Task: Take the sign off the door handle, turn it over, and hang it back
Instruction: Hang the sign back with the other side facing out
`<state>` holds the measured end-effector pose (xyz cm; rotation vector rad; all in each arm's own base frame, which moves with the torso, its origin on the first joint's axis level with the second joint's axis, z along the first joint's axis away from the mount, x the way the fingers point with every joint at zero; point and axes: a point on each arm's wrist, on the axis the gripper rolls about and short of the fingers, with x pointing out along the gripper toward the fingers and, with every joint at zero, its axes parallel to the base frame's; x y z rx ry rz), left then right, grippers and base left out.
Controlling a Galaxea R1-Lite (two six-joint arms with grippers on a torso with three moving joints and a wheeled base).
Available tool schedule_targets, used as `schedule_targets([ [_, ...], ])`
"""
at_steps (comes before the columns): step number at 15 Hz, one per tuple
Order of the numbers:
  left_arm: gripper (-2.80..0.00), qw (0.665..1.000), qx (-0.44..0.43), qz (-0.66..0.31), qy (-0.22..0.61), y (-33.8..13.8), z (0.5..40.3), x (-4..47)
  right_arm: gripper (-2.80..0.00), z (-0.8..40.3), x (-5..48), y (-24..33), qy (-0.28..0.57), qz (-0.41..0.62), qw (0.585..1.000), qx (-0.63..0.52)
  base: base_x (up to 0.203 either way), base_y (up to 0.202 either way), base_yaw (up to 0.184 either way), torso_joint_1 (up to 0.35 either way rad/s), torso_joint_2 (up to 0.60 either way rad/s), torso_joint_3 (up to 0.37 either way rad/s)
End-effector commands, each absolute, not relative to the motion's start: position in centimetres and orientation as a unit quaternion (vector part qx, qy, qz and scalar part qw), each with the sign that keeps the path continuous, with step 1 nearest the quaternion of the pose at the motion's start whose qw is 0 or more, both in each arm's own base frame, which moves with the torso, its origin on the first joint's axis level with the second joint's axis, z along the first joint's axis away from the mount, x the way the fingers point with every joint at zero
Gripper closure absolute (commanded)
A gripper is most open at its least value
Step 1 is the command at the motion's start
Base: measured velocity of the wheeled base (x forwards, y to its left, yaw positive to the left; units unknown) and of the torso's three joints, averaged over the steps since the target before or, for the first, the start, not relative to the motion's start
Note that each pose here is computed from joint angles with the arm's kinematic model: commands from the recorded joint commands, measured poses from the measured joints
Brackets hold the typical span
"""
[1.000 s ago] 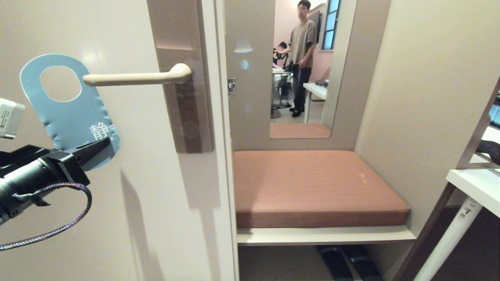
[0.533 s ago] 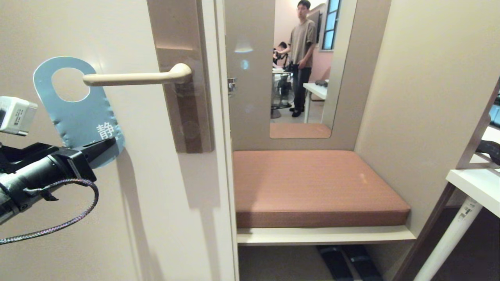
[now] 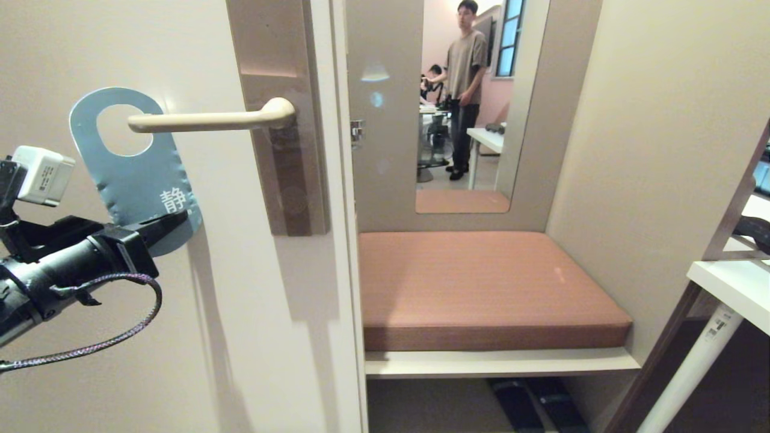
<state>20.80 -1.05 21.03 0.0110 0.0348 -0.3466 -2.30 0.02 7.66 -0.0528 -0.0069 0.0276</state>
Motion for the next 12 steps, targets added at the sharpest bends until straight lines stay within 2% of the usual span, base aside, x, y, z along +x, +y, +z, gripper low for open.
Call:
schedule_targets([
  [1,0.00,0.984,0.007,-0.177,0.014,-1.2,21.1,20.8,0.00,7.6,-2.3,0.0,-0.003,0.015,1.000,-0.027,0.000,0.000,0.000,0.000,0.00,0.000],
  [12,0.00,0.977,0.016,-0.211,0.005,-2.6,21.4,20.3,0.00,7.6,-2.3,0.0,-0.003,0.015,1.000,-0.027,0.000,0.000,0.000,0.000,0.00,0.000],
])
